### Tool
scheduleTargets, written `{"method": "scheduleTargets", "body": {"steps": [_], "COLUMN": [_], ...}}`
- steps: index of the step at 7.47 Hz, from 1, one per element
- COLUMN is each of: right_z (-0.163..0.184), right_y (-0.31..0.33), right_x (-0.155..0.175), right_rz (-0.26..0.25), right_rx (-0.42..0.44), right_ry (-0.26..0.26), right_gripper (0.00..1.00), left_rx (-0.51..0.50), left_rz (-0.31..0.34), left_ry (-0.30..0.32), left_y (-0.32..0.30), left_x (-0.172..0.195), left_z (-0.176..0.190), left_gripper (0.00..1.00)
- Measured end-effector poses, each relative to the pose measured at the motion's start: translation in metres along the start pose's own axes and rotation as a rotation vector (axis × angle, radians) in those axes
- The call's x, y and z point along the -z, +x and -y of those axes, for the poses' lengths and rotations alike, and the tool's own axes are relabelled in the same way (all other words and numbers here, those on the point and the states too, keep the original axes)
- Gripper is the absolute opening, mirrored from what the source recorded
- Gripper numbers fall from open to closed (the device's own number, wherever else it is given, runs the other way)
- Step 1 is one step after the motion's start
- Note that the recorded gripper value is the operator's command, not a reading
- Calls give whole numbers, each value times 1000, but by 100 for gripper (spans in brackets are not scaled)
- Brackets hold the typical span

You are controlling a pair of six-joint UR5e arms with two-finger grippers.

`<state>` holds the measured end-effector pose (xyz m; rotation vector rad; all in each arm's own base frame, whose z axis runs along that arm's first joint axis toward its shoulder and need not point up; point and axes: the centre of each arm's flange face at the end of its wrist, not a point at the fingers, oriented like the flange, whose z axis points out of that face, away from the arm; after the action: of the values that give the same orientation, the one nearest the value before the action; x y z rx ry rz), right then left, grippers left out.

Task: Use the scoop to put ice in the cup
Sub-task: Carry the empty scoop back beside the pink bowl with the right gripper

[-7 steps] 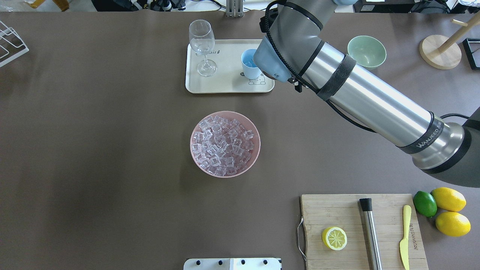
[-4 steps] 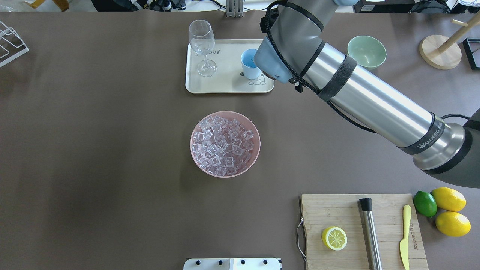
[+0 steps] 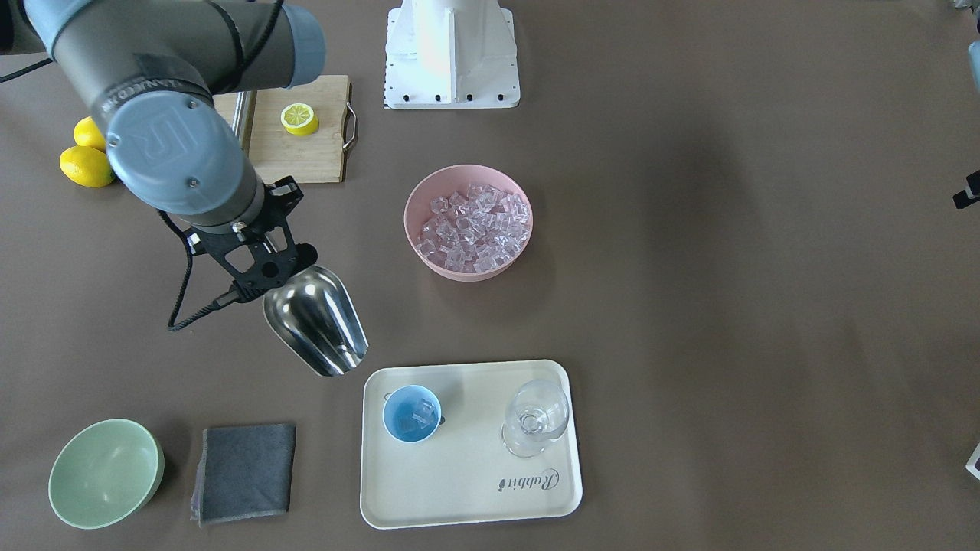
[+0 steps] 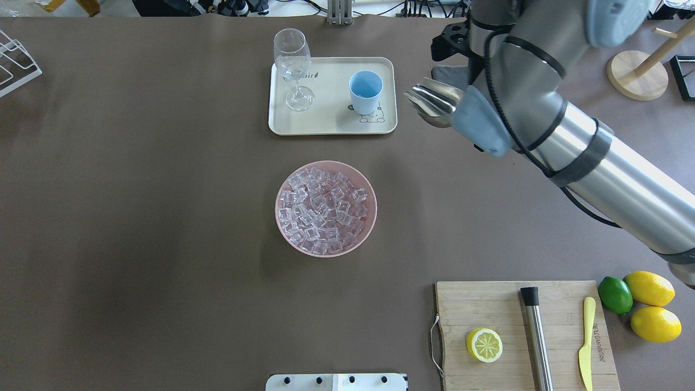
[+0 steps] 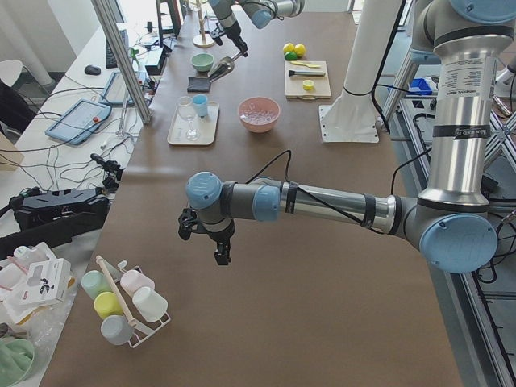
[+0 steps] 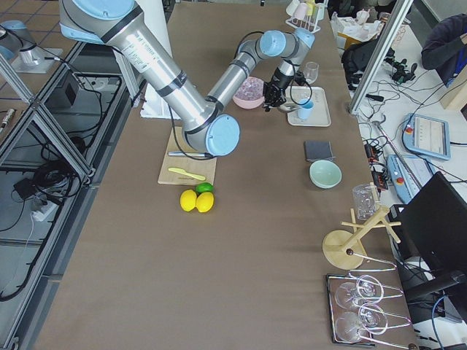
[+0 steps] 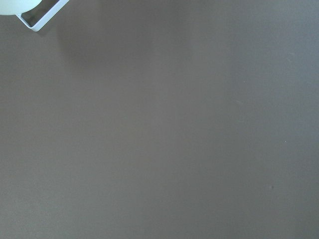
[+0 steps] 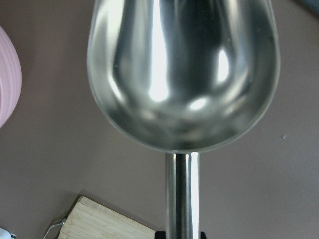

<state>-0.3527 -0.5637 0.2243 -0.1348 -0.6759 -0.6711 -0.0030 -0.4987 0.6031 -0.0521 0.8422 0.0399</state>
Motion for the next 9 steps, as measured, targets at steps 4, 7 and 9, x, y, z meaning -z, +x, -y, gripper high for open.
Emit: {"method": "scheduleTargets", "body": {"steps": [4,7,9], "right_z": [-132,-156,-137], "right_y": [56,62,42], "right_x": [-21,-85,-137], "right_rz": [60,34,49], "right_rx": [-290,-501,-602], "right_ry": [87,161,209], "right_gripper": [0,0,0], "left_rx": [1,1,1], "left_rz": [0,0,0], "left_ry": [0,-1,-1], "left_y": [0,0,0], "left_x": [0,0,0], "left_z": [0,0,0], "left_gripper": [98,98,98]}}
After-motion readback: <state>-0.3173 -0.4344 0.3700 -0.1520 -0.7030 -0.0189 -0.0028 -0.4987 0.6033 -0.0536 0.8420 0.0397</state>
